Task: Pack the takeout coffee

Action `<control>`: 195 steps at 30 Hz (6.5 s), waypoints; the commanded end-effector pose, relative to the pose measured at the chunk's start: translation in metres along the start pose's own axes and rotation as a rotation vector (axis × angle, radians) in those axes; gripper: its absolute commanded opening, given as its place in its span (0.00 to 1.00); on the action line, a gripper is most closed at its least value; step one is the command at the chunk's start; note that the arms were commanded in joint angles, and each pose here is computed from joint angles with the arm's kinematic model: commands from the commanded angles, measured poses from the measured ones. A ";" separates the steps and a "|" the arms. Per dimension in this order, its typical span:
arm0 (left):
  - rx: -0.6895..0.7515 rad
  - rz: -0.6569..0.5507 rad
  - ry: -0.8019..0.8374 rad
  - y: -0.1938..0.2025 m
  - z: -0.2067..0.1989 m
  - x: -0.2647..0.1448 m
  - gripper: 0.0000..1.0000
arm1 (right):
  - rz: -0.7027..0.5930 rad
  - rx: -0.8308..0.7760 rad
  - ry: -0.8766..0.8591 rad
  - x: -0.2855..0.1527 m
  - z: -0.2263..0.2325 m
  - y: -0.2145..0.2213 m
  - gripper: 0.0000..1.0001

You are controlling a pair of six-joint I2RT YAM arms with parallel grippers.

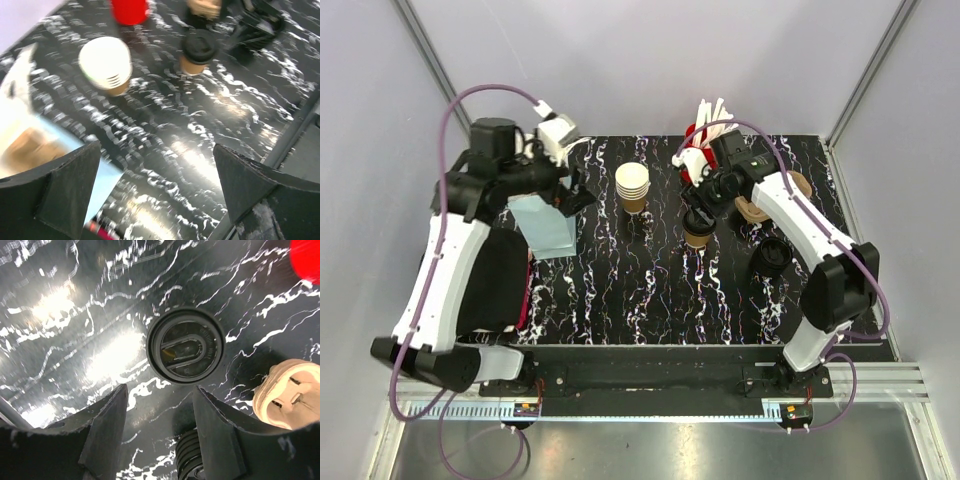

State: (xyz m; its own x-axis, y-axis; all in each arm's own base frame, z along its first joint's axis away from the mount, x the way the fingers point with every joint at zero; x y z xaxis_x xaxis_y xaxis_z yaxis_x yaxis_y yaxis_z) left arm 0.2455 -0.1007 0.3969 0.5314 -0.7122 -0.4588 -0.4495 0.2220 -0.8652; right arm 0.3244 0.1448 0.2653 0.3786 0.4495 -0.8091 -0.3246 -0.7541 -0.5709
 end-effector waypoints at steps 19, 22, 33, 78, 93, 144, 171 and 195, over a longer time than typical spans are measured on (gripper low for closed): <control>-0.060 -0.024 -0.221 0.025 0.010 -0.036 0.99 | 0.130 -0.197 -0.016 0.052 0.004 0.005 0.53; -0.067 -0.017 -0.222 0.025 0.011 -0.035 0.99 | 0.139 -0.207 -0.023 0.055 0.005 0.008 0.52; -0.085 -0.013 -0.215 0.025 0.015 -0.031 0.99 | 0.125 -0.244 -0.040 0.064 0.005 0.011 0.38; -0.012 0.034 -0.441 0.005 0.088 0.026 0.99 | -0.267 -0.063 0.128 -0.116 0.028 -0.060 0.00; 0.067 0.130 -0.421 0.020 0.085 0.051 0.23 | -0.369 -0.087 0.189 -0.167 0.038 -0.065 0.00; 0.273 0.152 0.115 0.039 -0.077 0.057 0.00 | -0.418 -0.057 0.475 -0.220 0.025 -0.065 0.00; 0.306 0.019 0.168 -0.026 -0.112 0.103 0.97 | -0.451 0.015 0.340 -0.217 0.014 -0.088 0.00; 0.138 -0.176 -0.143 -0.029 -0.026 0.038 0.99 | -0.258 0.039 0.015 -0.107 0.015 -0.118 0.00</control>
State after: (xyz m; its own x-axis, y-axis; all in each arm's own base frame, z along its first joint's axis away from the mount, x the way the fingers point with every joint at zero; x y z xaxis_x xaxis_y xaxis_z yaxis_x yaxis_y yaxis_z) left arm 0.2342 -0.1427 0.4050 0.6644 -0.6548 -0.3602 -0.2562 0.2532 -0.9329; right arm 0.3088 0.1888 0.4130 0.4636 0.6096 -0.6430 -0.2544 -0.6036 -0.7556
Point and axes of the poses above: each gripper's point midway between its finger pads, its own x axis out along the fingers, its own z axis along the line the jaws close on, y = z × x, the point moved 10 cm from there along -x, back along the fingers, and after that the axes turned 9 degrees about -x, right-handed, at the moved point
